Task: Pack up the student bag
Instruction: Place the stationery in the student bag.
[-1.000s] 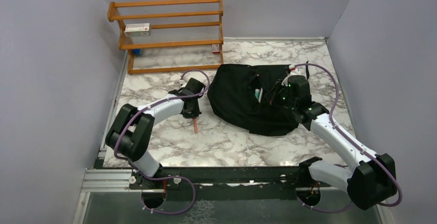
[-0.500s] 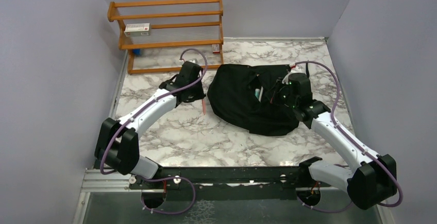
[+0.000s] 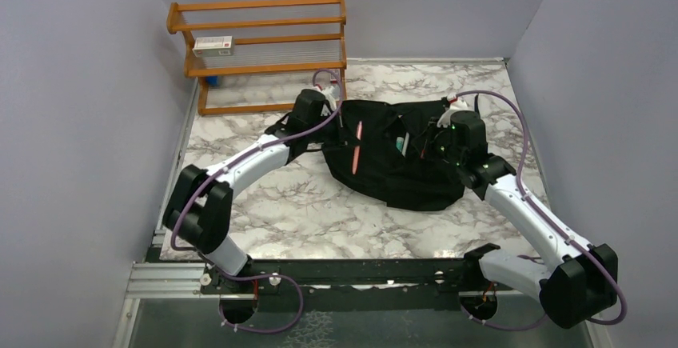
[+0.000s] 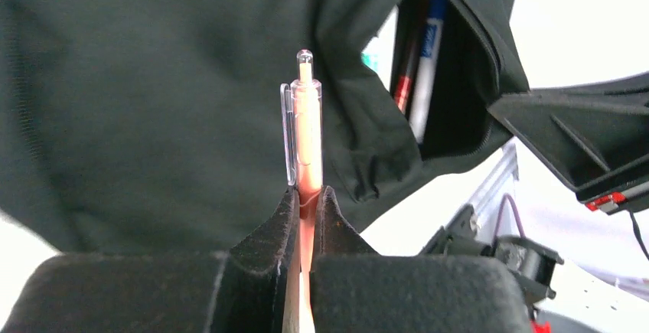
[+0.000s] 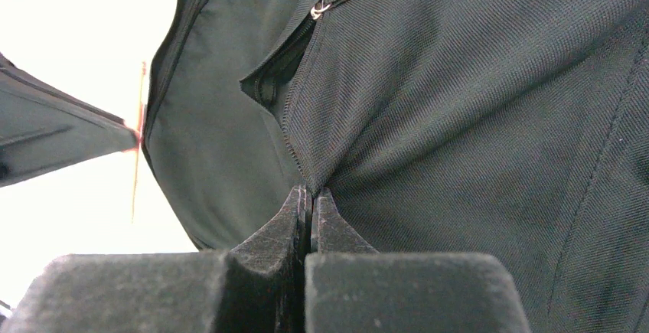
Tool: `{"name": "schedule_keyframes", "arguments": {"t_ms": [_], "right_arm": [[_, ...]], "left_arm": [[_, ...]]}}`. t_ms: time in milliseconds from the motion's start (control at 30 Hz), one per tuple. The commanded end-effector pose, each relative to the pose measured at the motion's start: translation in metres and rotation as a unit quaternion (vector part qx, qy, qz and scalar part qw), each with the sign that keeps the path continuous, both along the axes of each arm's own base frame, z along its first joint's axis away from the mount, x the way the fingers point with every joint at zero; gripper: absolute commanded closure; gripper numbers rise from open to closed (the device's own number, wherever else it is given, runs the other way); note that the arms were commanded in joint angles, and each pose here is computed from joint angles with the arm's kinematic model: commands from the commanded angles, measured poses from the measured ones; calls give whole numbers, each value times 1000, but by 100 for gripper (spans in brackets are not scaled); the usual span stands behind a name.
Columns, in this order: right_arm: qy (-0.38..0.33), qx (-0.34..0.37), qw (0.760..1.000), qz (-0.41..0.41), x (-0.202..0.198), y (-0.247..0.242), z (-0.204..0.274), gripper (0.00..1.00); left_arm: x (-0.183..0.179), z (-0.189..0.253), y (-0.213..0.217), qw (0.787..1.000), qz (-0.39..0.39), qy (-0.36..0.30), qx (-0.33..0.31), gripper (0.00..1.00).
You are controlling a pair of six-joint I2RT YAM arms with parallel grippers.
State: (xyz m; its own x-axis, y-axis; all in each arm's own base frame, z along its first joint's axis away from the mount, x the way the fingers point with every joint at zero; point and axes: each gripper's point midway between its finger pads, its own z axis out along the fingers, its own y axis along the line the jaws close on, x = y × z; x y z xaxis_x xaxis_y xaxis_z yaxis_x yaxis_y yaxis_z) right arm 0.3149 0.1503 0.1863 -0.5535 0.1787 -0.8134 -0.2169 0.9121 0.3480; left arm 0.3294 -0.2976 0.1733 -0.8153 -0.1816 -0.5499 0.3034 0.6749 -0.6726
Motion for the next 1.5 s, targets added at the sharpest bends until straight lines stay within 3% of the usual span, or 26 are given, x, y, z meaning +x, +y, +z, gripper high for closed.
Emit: {"name": "schedule_keyframes", "arguments": {"t_ms": [0,400,933,1467], "right_arm": [[-57,15,998,2,11,5,39,99],[-44,31,998,13,2,9,31,99],[-10,55,998,37,-14,18,15,99],[9,59,997,40,-17,20,4,99]], "left_arm": [[-11,23,-51,993,-97,-15,-58,100],[-24,-1,-106,984,-174,12,-35,100],[8,-9,-146,977,-207,8,-45,100],[62,7,-179,987,-127,7,-101,100]]}}
